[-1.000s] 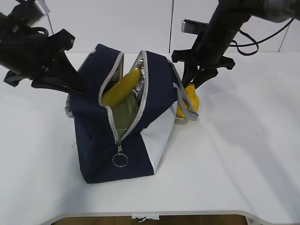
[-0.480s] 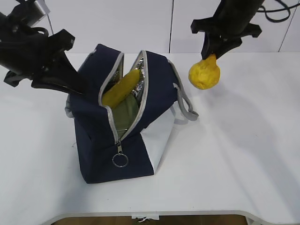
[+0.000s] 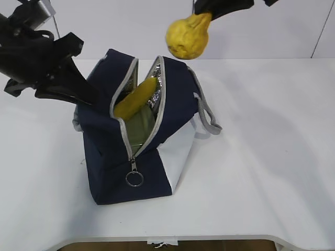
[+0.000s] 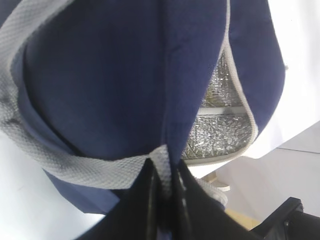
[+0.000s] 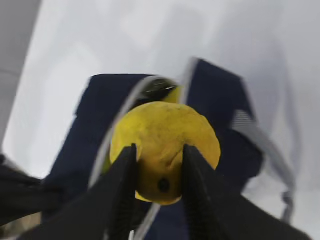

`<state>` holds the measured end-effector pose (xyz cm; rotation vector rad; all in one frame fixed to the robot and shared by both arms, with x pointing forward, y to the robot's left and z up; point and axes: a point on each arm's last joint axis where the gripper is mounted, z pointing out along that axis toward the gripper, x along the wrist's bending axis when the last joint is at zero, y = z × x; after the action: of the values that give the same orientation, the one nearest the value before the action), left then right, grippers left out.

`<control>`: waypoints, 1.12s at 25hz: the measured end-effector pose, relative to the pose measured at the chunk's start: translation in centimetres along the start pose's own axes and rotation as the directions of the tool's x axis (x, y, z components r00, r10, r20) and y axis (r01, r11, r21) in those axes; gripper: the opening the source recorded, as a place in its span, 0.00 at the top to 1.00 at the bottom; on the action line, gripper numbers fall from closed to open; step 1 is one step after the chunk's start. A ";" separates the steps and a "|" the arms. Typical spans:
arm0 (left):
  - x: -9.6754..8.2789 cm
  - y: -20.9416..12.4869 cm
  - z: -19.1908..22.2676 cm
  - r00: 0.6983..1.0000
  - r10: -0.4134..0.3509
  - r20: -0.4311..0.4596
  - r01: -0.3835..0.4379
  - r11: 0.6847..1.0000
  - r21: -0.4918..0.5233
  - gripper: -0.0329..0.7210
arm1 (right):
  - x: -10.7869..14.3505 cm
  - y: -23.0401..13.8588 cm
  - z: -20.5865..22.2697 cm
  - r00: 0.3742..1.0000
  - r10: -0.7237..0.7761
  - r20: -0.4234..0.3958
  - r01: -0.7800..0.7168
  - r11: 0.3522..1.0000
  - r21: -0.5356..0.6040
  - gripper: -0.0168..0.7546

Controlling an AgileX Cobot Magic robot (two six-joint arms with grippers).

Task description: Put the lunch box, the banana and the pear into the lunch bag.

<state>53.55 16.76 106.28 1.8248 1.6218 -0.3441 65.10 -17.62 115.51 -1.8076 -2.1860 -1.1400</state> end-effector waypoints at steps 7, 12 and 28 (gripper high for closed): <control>-0.1 0.0 0.0 1.000 -0.005 0.007 0.005 1.000 -0.001 0.94 | 3.2 -1.3 4.0 0.995 -0.073 -0.072 0.079 0.993 0.091 0.68; -0.1 0.0 0.0 1.000 -0.005 0.007 0.005 1.000 -0.001 0.94 | 3.8 -2.4 8.0 0.993 -0.081 -0.083 0.095 0.980 0.177 0.68; -0.1 0.0 0.0 1.000 -0.006 0.008 0.006 1.000 -0.003 0.94 | 2.4 -3.0 10.9 0.997 -0.075 0.001 0.073 0.969 0.237 0.39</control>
<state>53.56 16.70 106.33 1.8142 1.6218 -0.3508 65.91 -9.38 107.44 -1.6496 -2.2993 -0.8399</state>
